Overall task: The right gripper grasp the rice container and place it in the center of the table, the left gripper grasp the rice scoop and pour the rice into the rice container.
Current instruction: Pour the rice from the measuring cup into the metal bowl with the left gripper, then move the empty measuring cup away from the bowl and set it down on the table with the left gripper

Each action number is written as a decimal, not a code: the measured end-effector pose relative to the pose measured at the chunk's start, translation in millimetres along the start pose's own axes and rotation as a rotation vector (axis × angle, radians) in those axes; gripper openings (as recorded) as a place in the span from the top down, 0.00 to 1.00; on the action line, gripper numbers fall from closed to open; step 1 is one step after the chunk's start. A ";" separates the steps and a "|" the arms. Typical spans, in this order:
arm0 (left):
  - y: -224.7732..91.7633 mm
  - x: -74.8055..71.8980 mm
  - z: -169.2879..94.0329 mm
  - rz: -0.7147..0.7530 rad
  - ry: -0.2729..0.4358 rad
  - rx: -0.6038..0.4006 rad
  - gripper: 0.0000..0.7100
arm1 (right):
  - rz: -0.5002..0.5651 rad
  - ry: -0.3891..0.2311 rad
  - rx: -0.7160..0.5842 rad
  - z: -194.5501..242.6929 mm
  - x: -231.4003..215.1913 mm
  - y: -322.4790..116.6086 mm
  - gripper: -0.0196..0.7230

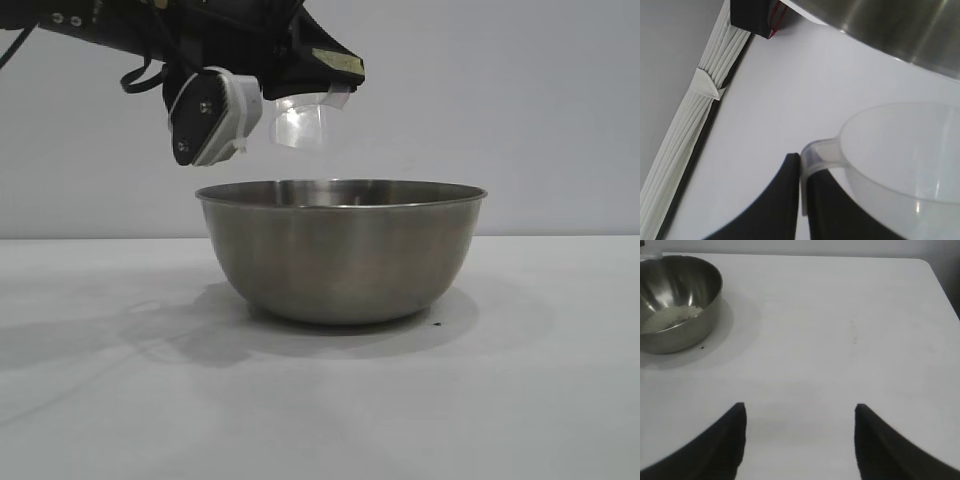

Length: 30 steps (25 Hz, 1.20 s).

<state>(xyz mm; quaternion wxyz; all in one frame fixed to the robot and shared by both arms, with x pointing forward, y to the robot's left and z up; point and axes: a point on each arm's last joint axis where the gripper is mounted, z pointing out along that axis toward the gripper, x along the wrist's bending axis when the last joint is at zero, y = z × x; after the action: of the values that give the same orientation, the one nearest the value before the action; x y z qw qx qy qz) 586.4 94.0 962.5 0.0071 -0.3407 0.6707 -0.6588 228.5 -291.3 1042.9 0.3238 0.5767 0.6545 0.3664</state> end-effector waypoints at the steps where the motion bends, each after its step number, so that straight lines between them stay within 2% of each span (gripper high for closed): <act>1: -0.1 -0.1 0.0 -0.001 -0.001 0.001 1.00 | 0.000 0.000 0.000 0.0 0.0 0.0 0.44; 4: -0.5 -0.3 0.0 -0.041 -0.003 0.006 1.00 | 0.000 0.000 0.000 0.0 0.0 0.0 0.44; 7: -3.1 0.4 -0.1 -0.164 0.008 0.034 1.00 | 0.000 0.000 0.000 0.0 0.0 0.0 0.44; 10: -9.8 0.2 -0.7 -0.354 0.023 0.106 1.00 | 0.000 0.000 0.000 0.0 0.0 0.0 0.44; 17: -29.6 -12.7 -6.4 -0.880 0.019 0.376 1.00 | 0.000 0.000 0.000 0.0 0.0 0.0 0.44; 20: -37.3 -18.1 -10.7 -1.148 0.072 0.499 1.00 | 0.000 0.000 0.000 0.0 0.0 0.0 0.44; 24: -47.2 -25.8 -18.7 -1.505 0.203 0.676 1.00 | 0.000 0.000 0.000 0.0 0.0 0.0 0.44; 26: -50.7 -32.1 -23.9 -1.634 0.247 0.783 1.00 | 0.000 0.000 0.000 0.0 0.0 0.0 0.44; 30: -55.2 -45.4 -35.9 -1.784 0.306 0.977 1.00 | 0.000 0.000 0.000 0.0 0.0 0.0 0.44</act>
<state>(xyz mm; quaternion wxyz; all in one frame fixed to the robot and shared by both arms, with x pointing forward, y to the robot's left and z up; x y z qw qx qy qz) 629.6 152.3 996.4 -0.4327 -0.5873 -0.1739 -0.6615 228.5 -291.3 1042.9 0.3238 0.5767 0.6545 0.3664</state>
